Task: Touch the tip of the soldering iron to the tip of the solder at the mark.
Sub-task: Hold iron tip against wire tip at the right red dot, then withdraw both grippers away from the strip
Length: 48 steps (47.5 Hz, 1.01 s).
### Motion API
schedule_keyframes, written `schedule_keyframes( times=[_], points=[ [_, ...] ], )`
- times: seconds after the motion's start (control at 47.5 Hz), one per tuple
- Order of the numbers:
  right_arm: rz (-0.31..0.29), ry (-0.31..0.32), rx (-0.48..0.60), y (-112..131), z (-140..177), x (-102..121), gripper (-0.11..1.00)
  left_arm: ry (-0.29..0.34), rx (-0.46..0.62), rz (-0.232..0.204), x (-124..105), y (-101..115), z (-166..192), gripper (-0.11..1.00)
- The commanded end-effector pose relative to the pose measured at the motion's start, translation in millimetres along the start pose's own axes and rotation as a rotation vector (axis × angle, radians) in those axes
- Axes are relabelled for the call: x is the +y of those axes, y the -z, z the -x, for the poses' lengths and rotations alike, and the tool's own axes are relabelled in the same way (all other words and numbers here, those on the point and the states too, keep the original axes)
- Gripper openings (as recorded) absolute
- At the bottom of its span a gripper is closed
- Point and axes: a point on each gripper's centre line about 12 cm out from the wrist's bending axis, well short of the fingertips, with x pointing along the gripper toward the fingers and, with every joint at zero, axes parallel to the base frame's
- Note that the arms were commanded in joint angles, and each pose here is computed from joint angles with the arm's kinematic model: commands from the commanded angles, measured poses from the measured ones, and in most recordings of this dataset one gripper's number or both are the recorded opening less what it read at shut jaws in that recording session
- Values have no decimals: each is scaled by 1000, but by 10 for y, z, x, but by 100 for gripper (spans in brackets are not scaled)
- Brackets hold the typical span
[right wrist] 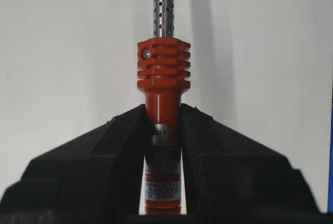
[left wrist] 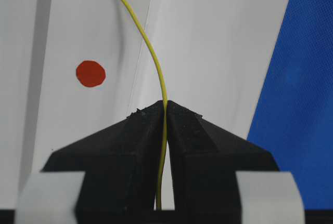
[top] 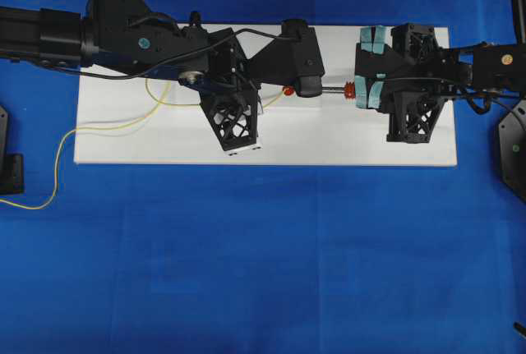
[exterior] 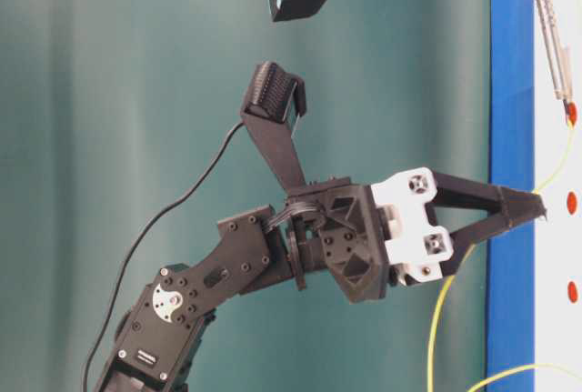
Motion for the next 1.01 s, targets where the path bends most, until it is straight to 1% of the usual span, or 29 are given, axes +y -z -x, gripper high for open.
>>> schedule_keyframes(
  times=[0.0, 0.989],
  points=[
    [-1, 0, -37, -115, 48, -2, 6, 3, -44, -3, -3, -107, 126, 2],
    [-2, -1, -37, -115, 48, -1, 6, 4, -51, -4, -5, -117, 150, 2]
  ],
)
